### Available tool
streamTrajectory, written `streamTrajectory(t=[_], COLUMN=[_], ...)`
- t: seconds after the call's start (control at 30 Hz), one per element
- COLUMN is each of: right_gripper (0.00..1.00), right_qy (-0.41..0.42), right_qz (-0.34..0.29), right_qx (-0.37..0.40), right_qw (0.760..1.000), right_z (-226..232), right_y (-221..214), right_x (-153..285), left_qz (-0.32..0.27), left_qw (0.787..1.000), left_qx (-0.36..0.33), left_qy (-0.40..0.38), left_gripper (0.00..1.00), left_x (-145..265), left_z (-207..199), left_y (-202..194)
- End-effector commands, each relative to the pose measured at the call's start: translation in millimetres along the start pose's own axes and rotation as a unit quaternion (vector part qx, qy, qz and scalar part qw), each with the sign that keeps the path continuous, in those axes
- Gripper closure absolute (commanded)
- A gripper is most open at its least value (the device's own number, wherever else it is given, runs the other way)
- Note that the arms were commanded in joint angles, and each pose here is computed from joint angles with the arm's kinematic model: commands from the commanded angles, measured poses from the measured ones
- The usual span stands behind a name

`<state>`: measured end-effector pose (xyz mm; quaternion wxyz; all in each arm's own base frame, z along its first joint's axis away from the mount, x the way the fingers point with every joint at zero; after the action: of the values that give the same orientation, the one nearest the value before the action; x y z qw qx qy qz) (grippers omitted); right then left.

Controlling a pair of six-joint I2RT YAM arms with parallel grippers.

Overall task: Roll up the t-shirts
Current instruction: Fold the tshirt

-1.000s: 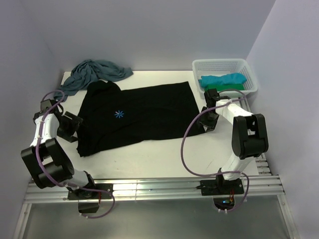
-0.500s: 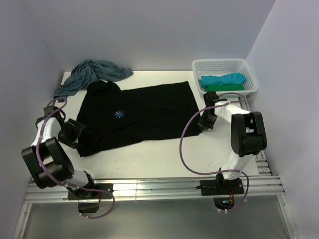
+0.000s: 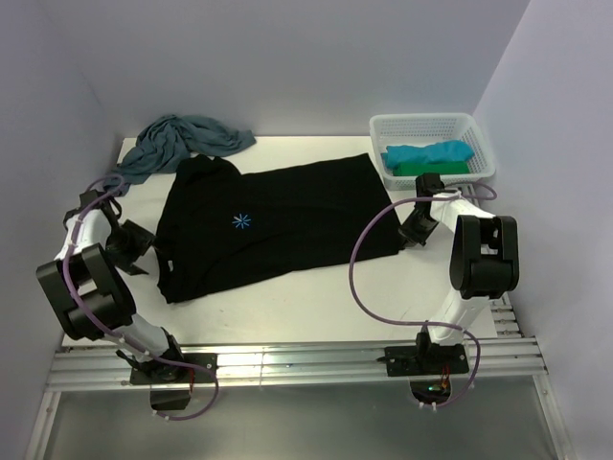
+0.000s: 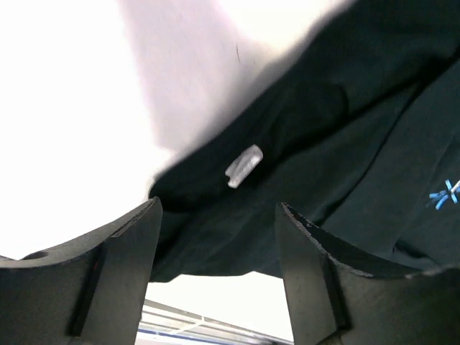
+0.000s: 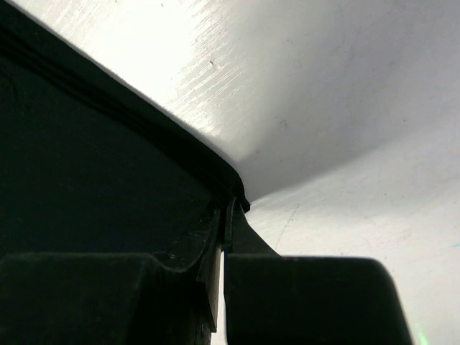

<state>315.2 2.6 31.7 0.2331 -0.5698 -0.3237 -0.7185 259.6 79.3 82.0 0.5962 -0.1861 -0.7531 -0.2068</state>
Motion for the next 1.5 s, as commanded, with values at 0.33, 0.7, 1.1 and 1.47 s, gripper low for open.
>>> streamTrajectory(t=[0.33,0.7,1.1,1.47], right_gripper=[1.0,1.0,1.0,0.93], right_qy=[-0.031,-0.03,-0.064,-0.033], right_qz=[-0.009,-0.004,-0.019,-0.003], right_qx=[0.002,0.004,0.015,0.024], right_qw=[0.999,1.0,0.998,0.999], right_z=[-6,-6,-16,-7], right_y=[13,11,24,17], right_x=[-14,-14,-1,3], left_qz=[0.054,0.037,-0.021,0.03], left_qw=[0.997,0.997,0.991,0.997], left_qx=[-0.018,-0.008,-0.019,0.0], left_qy=[0.056,0.06,0.129,0.069], left_gripper=[0.44,0.99,0.99,0.59], left_x=[-14,-36,-6,-15], left_z=[34,22,55,49], left_y=[-36,-38,26,-13])
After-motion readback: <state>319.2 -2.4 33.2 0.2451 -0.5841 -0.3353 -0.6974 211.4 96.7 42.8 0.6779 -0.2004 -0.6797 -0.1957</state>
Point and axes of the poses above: each gripper's point midway between its finger pads, its own x axis back along the fingers, its own z axis along the line the jaws close on, y = z × x, the point moved 2 cm from there along x, back along the fingers, and after that the axes turned 1 degree about -x, right-handed, at the moved point
